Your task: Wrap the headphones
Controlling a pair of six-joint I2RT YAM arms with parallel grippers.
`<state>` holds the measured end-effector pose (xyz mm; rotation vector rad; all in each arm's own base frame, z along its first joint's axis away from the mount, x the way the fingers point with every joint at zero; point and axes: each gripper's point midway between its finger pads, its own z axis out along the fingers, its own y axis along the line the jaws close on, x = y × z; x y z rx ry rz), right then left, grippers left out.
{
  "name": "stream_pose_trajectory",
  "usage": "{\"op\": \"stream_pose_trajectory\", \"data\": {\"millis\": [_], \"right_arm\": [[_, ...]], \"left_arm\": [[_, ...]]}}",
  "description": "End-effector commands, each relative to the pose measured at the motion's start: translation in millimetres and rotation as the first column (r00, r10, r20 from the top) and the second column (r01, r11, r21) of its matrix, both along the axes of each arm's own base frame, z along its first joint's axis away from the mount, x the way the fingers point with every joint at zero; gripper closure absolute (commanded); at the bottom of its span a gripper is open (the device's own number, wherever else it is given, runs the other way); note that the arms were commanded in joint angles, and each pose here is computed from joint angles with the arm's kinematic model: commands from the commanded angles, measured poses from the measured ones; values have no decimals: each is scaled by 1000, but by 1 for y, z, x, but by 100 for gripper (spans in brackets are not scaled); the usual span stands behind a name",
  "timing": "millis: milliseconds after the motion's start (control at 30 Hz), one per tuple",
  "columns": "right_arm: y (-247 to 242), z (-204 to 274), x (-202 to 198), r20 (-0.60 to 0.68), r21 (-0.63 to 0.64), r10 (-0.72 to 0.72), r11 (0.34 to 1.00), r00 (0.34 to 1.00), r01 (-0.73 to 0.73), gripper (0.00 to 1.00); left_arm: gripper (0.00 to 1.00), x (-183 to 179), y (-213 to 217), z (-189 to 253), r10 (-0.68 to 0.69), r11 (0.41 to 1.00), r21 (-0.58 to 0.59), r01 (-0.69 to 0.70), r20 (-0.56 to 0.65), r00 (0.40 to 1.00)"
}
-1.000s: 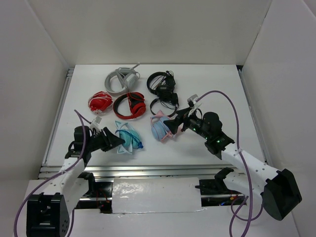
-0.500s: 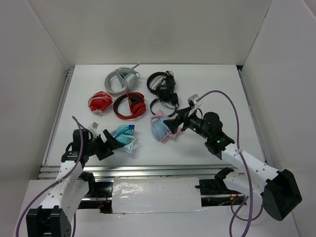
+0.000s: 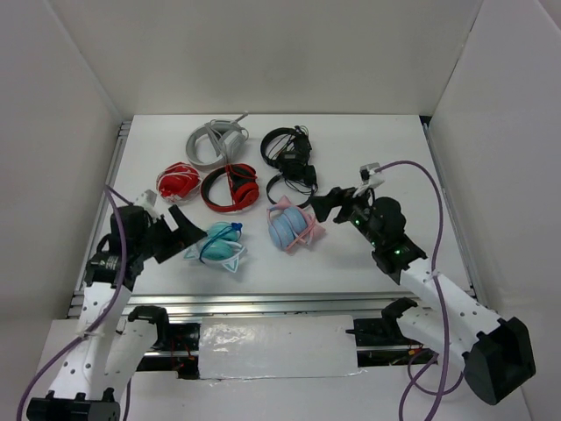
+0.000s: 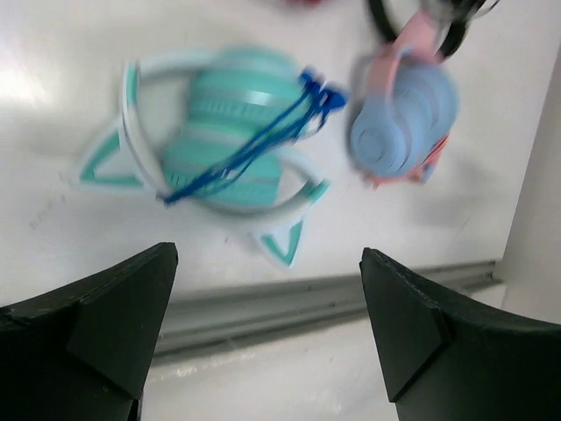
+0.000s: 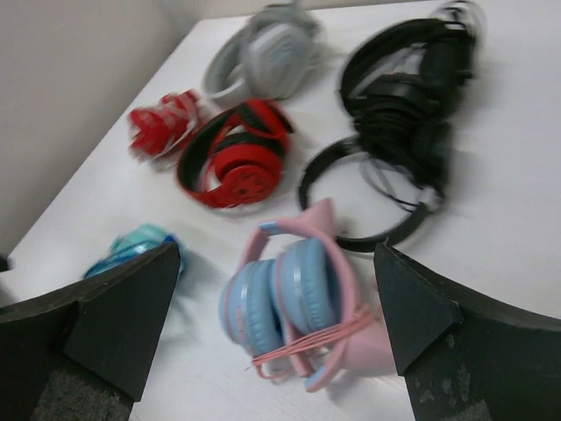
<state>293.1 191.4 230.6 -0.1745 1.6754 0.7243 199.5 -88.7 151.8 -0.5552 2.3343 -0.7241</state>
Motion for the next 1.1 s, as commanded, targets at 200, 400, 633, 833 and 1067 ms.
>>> {"op": "stream_pose_trajectory", "data": {"millis": [200, 400, 633, 833, 1067], "right_arm": [[-147, -29, 26, -327, 65, -518, 822, 790, 566, 0], [-220, -43, 16, -377, 16, -659, 698, 651, 716, 0], [-269, -32, -7, -321, -32, -836, 478, 444, 878, 0], [-265, -24, -13, -314, -13, -829, 492, 463, 871, 0], [-261, -16, -20, -284, 14, -822, 511, 494, 859, 0]], "left_arm": [[1, 112, 61, 51, 161, 963, 214, -162, 22, 987], [1, 150, 143, 69, 484, 775, 383, -502, 152, 862], [1, 140, 187, 42, 564, 658, 498, -565, 171, 808], [1, 134, 176, 64, 513, 705, 390, -593, 297, 805], [1, 122, 173, 73, 495, 708, 354, -611, 370, 787]]}}
